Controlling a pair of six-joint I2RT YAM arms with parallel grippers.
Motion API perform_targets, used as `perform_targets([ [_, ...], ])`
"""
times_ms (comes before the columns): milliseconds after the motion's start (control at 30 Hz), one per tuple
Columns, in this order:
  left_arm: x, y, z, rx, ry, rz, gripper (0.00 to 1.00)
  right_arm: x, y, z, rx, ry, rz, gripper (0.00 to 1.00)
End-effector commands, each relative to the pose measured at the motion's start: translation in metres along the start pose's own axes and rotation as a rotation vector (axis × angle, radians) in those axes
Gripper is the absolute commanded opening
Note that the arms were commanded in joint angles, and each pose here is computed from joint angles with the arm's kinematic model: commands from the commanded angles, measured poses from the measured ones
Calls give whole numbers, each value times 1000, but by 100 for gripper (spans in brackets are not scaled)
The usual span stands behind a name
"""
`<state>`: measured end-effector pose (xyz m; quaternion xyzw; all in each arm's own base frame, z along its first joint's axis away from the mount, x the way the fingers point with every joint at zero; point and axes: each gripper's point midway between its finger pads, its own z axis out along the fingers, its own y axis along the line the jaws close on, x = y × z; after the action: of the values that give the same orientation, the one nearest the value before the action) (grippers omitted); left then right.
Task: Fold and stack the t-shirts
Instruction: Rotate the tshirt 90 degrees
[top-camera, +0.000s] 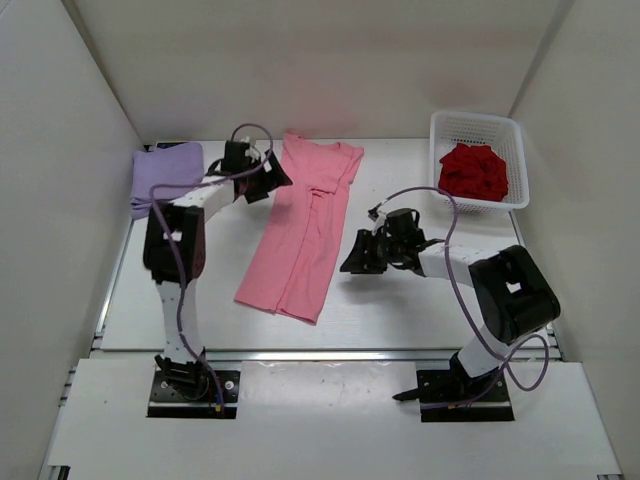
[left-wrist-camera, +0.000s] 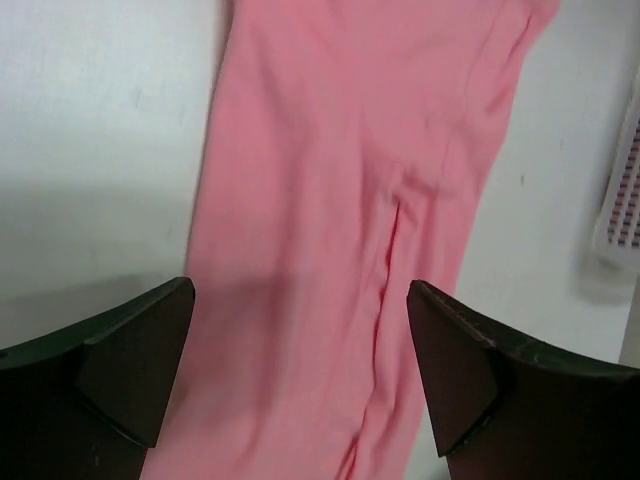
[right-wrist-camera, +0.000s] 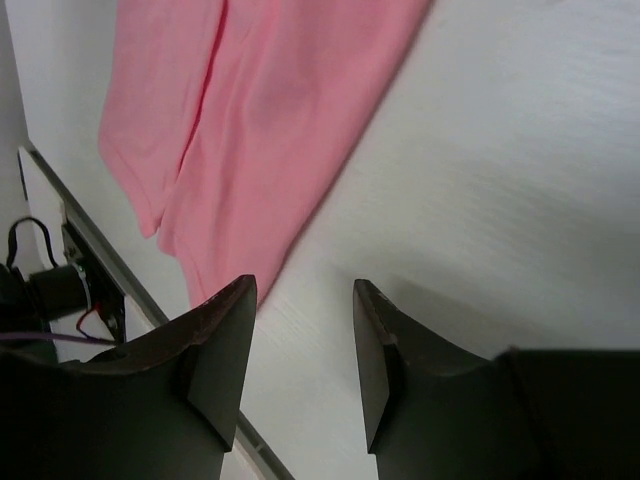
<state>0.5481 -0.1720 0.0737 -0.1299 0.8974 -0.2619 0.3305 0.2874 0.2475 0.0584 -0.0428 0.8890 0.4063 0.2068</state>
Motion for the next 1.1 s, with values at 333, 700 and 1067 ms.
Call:
perform_targets([
  [333, 122, 81, -157, -167, -38, -32, 14, 42, 15, 45, 35, 132, -126, 40],
  [700, 166, 66, -185, -91, 13, -76, 12, 49, -10, 44, 26, 149, -34, 1],
  [1067, 176, 90, -202, -194, 38, 3, 42, 47, -11, 8, 13, 109, -20, 30],
])
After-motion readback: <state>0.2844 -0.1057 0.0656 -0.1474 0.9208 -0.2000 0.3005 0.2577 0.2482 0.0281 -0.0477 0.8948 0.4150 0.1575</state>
